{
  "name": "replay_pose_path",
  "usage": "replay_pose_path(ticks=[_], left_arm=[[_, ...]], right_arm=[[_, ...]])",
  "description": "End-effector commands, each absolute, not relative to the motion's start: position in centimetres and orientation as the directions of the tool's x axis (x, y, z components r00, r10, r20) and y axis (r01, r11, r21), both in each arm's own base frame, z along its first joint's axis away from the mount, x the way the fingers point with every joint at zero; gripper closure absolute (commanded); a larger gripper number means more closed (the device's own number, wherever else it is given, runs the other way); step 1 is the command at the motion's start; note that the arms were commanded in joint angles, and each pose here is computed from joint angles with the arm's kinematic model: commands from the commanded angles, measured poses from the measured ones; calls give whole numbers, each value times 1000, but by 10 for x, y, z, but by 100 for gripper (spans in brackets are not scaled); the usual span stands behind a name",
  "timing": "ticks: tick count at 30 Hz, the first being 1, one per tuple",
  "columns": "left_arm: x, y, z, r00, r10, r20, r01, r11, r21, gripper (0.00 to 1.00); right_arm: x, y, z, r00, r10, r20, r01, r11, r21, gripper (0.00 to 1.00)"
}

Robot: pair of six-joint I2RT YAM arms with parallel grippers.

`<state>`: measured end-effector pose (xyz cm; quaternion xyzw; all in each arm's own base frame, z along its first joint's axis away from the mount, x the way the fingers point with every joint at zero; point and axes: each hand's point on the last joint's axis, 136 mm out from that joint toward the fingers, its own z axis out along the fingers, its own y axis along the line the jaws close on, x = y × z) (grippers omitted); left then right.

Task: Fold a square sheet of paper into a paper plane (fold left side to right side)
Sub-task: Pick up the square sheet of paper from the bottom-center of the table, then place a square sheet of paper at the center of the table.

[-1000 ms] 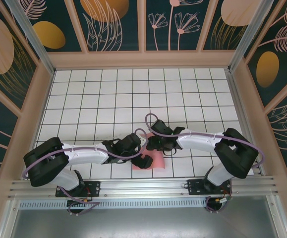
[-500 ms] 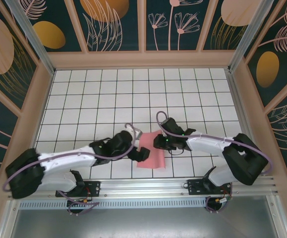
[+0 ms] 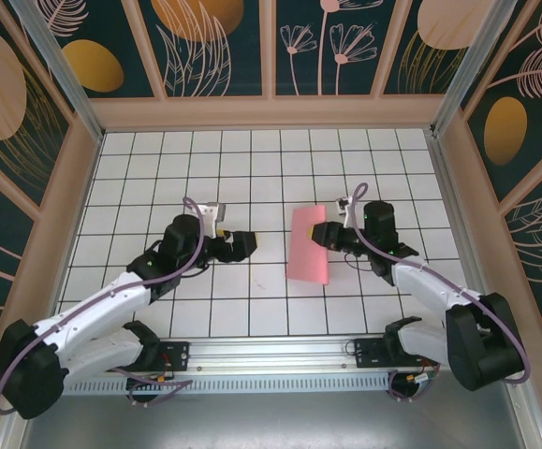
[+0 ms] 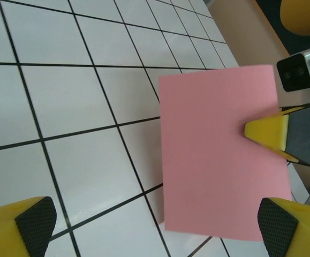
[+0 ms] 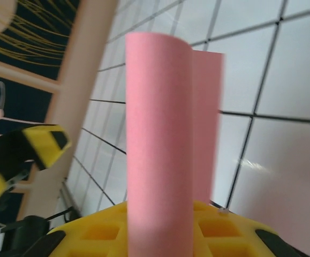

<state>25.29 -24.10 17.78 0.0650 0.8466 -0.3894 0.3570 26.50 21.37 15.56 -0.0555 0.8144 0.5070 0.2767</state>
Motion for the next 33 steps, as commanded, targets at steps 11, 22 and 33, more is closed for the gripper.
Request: replay_pose_path(ticks=[11,22,33], left_arm=[[271,-281,324,-605,-143,-784,723,313,-615,2],[272,-300,370,-559,-108,-822,805,164,-570,1],[272,-301,354,-593,-90,-800,782,172,-599,63]], right_arm=[[252,239,346,-556,91,-826,-825,65,562,77],[232,262,418,-445,78,-892,-895,-61,441,77],[260,257,391,-515,98,-852,-850,68,522,75]])
